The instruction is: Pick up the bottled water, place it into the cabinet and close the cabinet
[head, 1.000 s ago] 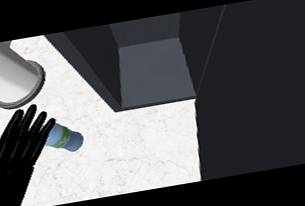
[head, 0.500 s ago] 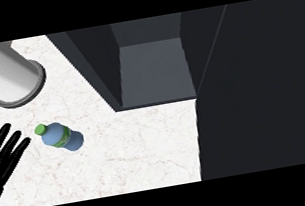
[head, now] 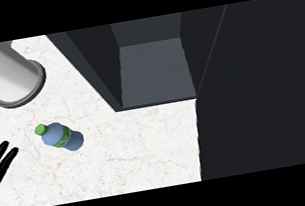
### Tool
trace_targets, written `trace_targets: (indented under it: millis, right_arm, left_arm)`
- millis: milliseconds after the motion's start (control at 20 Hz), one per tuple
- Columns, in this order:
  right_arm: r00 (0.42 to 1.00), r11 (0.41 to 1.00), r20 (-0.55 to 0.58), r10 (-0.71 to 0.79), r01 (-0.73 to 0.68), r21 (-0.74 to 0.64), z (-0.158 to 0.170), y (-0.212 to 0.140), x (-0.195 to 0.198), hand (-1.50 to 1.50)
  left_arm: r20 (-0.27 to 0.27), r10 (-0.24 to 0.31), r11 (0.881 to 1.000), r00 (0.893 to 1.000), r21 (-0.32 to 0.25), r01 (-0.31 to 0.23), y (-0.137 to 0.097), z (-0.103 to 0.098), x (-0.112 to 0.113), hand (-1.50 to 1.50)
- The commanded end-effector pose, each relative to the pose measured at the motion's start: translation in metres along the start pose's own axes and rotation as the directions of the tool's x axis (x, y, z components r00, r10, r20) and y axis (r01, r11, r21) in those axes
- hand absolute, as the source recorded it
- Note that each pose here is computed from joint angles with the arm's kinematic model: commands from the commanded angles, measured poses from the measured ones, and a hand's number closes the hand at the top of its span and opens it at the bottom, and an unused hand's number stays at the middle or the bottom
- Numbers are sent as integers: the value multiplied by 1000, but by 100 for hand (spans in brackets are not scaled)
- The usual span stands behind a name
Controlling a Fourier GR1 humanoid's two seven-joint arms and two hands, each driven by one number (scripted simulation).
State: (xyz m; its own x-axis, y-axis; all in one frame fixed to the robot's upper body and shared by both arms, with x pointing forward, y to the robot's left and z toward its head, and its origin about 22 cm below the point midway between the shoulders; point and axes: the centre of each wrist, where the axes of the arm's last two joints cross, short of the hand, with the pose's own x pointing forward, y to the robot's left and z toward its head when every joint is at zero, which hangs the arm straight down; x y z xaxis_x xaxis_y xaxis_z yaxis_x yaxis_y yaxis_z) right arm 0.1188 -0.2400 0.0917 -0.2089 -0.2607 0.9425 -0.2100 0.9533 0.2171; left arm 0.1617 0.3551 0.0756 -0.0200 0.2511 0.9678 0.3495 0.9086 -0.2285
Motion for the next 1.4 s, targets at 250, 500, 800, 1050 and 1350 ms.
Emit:
trace_targets:
  millis: [250,500,800,1050,1350]
  right_arm:
    - [1000,1000,7,12,-12,8,8,-10,-20,-150]
    - [1000,1000,26,7,-7,20,22,-1,-19,-150]
    - [1000,1000,-2,4,-4,24,15,3,-29,-150]
    - [1000,1000,7,0,0,15,27,-4,-25,-150]
    - [1000,999,5,13,-13,38,23,4,-15,-150]
  left_arm:
    - [35,-4,998,999,56,2,30,-5,-1,-150]
    - [38,2,993,999,114,-6,58,-14,-8,-150]
    - [27,-73,994,997,89,70,71,-22,-35,-150]
    - [-12,-106,990,994,89,106,87,-15,-69,-150]
    - [-55,-101,991,993,86,105,106,-30,-87,-150]
